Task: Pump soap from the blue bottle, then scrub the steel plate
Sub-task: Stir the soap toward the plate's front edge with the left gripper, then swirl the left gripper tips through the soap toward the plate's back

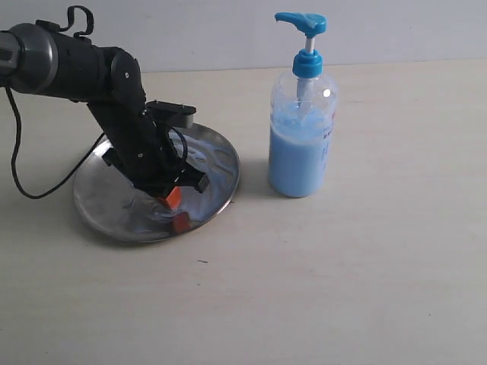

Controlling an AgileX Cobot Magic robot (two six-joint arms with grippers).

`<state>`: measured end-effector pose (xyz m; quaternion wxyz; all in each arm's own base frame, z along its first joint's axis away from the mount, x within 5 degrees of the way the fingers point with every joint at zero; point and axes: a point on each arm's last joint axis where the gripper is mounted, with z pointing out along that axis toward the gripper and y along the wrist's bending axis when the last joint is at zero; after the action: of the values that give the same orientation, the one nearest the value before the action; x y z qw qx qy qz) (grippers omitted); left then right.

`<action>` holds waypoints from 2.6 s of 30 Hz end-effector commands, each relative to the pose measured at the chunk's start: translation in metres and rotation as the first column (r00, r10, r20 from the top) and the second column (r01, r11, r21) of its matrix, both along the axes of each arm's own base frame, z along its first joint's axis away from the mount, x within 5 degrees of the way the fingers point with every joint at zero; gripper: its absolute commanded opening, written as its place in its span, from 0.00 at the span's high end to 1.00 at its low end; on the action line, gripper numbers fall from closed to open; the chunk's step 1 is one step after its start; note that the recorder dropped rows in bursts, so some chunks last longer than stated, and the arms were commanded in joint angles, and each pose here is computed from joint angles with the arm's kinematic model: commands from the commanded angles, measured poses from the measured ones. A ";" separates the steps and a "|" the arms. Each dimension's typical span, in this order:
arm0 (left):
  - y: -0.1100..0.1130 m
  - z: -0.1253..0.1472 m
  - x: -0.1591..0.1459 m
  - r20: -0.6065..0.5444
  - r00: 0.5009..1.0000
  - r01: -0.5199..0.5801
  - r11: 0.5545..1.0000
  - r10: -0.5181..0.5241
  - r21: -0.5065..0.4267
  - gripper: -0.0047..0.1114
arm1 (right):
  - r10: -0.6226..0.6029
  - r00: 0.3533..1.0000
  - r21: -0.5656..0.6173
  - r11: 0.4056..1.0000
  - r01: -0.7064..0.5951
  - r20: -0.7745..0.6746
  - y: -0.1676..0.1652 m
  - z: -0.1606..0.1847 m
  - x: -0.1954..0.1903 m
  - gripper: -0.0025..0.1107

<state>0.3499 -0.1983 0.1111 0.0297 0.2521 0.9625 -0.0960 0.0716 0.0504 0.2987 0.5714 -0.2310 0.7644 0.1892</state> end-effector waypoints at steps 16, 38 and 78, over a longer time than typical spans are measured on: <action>-0.008 0.004 0.027 0.276 0.950 -0.115 0.985 0.148 -0.132 0.96 | 0.003 1.000 -0.010 1.000 -0.003 -0.017 0.000 -0.003 -0.001 0.98; -0.006 -0.001 0.009 0.076 0.989 -0.120 0.990 0.126 -0.076 0.96 | 0.003 1.000 -0.011 1.000 -0.003 -0.019 0.000 -0.003 -0.001 0.98; -0.008 -0.025 0.029 0.258 0.953 -0.137 0.985 0.160 -0.106 0.96 | 0.003 1.000 -0.011 1.000 -0.003 -0.019 0.000 -0.003 -0.001 0.98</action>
<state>0.3841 -0.2070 0.0984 0.2023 0.1902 0.9550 -0.1042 0.0708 0.0505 0.2967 0.5618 -0.2347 0.7706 0.1885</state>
